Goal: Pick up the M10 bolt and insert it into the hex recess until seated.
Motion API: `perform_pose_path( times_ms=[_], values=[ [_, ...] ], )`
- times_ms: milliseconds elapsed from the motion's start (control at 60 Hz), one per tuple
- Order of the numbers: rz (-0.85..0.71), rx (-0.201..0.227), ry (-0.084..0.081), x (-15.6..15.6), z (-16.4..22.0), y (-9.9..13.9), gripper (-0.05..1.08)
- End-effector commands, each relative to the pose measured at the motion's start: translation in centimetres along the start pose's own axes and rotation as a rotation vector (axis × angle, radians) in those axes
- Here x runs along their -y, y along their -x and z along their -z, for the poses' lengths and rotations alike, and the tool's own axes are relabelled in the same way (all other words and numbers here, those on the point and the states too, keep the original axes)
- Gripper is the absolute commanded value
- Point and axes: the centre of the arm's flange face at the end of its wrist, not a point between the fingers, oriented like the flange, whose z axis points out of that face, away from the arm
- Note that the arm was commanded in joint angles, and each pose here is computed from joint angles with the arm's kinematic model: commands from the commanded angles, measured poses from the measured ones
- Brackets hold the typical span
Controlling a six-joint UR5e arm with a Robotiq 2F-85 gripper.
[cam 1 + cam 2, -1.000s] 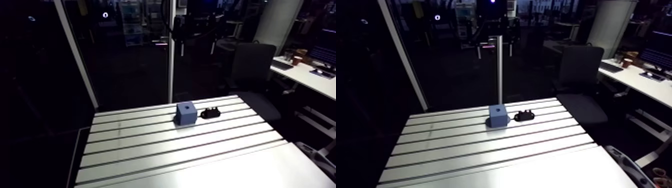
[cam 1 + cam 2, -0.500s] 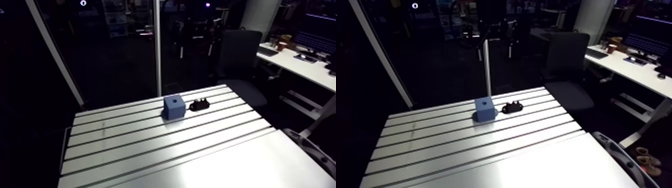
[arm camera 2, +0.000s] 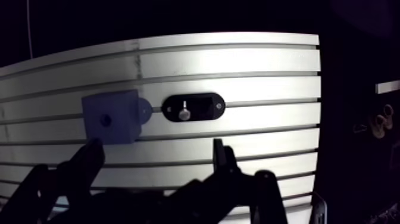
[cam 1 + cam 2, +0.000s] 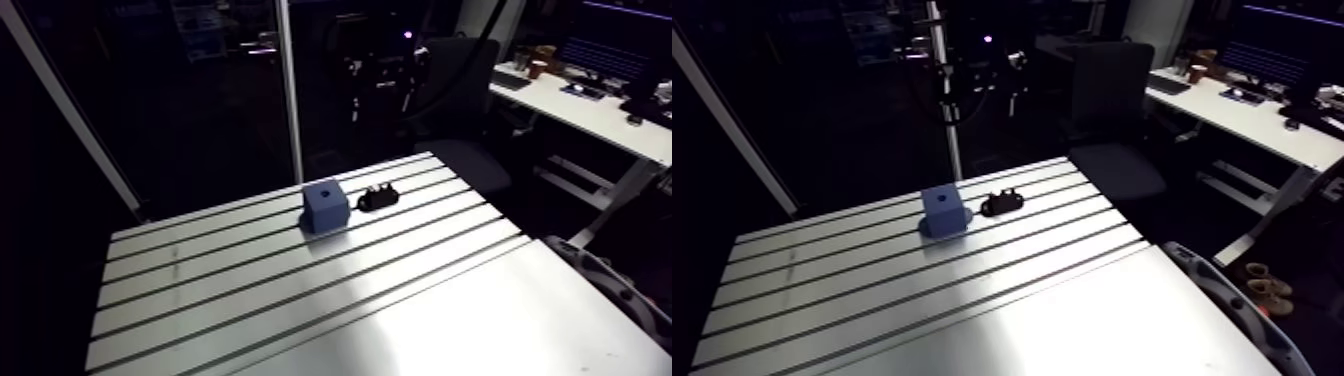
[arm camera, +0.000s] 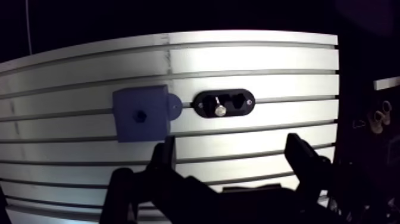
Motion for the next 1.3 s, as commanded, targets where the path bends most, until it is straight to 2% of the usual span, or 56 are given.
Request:
perform_pose_path(
  times_ms=[17,250,350,400,500,550,567,583,633,717,767,983,1183,1300],
  values=[
    [0.022,-0.04,-0.005,-1.2,-2.8,0.7,0.01],
    [0.029,-0.035,-0.006,-1.4,-4.1,1.5,0.01],
    [0.032,-0.057,0.005,-1.4,-4.6,1.5,0.01],
    [0.032,-0.056,0.005,-1.4,-4.8,1.4,0.01],
    [0.029,-0.046,0.001,-1.7,-5.7,1.4,0.1],
    [0.022,-0.034,-0.003,-2.0,-6.5,1.4,0.2],
    [0.022,-0.034,-0.003,-2.0,-6.5,1.4,0.2],
    [0.02,-0.032,-0.005,-2.1,-6.8,1.4,0.26],
    [0.017,-0.025,-0.009,-2.1,-7.3,1.4,0.31],
    [0.016,-0.021,-0.01,-2.2,-7.6,1.4,0.35],
    [0.013,-0.015,-0.013,-2.3,-8.0,1.4,0.4],
    [-0.003,0.004,-0.023,-2.8,-9.3,1.5,0.48],
    [-0.001,-0.018,-0.019,-2.5,-9.7,1.7,0.48],
    [0.0,-0.015,-0.024,-2.3,-10.0,1.8,0.49]
  ],
)
